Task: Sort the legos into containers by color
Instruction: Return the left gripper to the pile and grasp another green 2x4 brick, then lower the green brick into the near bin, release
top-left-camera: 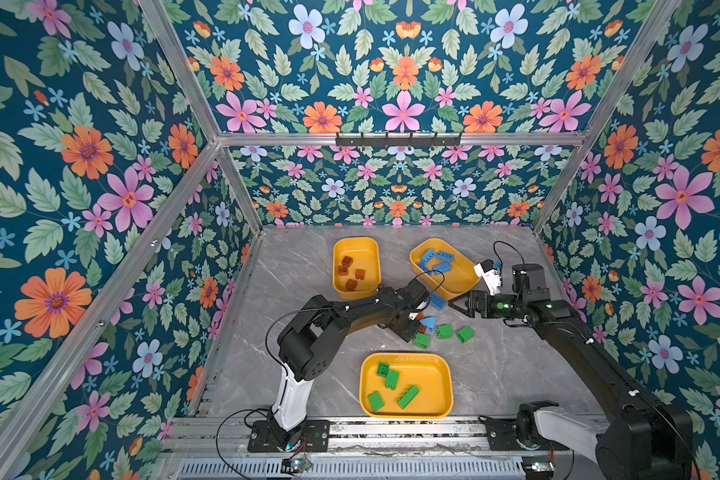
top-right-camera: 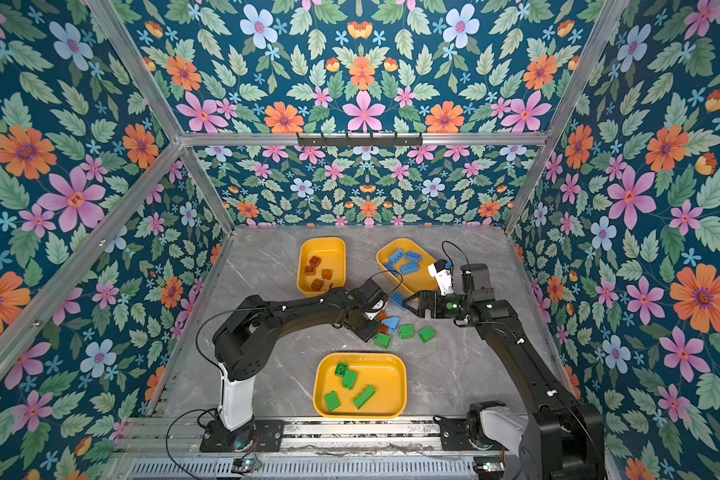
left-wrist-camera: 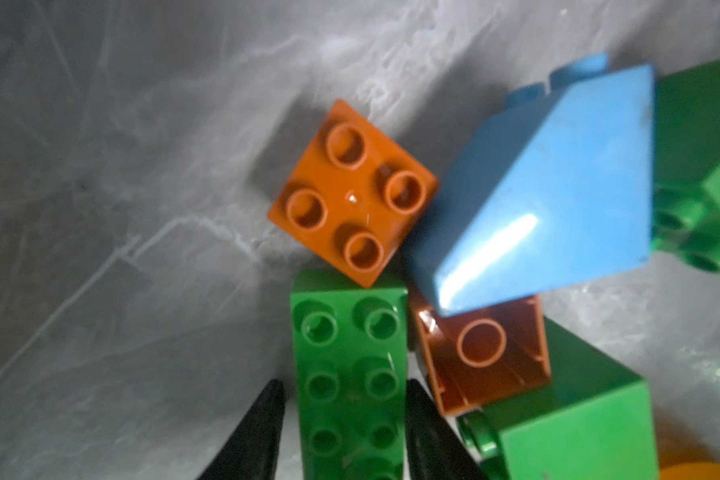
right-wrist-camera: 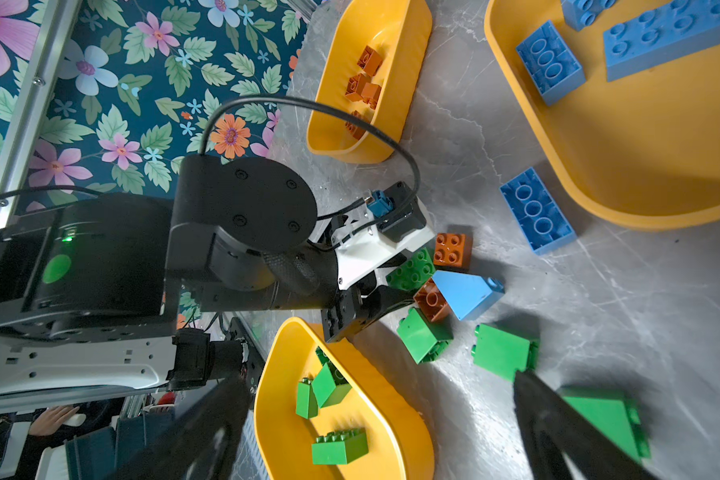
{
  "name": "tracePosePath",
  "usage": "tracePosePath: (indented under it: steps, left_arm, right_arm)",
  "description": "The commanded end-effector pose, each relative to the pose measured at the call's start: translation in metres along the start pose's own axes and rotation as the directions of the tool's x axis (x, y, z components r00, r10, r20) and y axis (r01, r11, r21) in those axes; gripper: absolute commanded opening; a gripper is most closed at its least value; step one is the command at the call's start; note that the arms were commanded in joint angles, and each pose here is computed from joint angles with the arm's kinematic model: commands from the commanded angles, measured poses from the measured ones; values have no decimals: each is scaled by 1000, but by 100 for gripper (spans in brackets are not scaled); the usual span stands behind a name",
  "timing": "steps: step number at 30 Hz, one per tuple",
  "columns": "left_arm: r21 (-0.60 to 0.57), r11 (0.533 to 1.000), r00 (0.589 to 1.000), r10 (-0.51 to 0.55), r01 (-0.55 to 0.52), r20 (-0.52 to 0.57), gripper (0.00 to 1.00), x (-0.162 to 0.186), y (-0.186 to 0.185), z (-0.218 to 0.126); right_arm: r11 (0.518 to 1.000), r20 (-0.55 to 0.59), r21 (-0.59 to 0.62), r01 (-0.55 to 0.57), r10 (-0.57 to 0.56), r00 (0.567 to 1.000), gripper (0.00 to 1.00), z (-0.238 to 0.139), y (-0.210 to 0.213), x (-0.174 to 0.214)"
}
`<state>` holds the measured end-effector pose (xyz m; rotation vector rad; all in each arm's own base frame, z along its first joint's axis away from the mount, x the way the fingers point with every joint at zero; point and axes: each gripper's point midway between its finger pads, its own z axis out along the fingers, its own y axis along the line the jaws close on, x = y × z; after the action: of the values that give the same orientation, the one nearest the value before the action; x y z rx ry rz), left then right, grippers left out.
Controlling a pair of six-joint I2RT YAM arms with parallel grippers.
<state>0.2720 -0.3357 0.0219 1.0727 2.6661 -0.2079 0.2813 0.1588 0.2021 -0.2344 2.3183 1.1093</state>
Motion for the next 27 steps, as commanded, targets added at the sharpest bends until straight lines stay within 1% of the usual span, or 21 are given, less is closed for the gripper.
tracePosePath:
  steps: [1,2,5,9,13,21,27]
  left_arm:
    - [-19,1000,1000,-5,5,17,38,-5,6,-1]
    - [-19,1000,1000,-8,9,22,35,-7,6,-2]
    - [-11,1000,999,-15,16,34,30,-11,7,-9]
    - [-1,1000,999,-14,14,46,29,-17,6,-29]
    - [78,997,998,1,-5,63,28,-15,-9,-56]
    - [205,977,996,49,-62,68,29,17,-51,-107]
    - [265,962,998,62,-68,34,29,55,-80,-119]
  right_arm:
    - [1000,3,8,15,-15,1000,99,-1,0,-1]
    - [1000,4,8,18,-18,1000,99,-2,1,-2]
    - [1000,4,11,21,-21,1000,99,-2,0,-3]
    - [1000,6,11,20,-20,1000,99,-2,0,-3]
    - [1000,6,4,22,-22,1000,99,-1,1,-4]
    - [1000,3,-6,15,-15,1000,99,3,-1,-4]
    - [1000,2,-9,12,-12,1000,99,5,-2,-5]
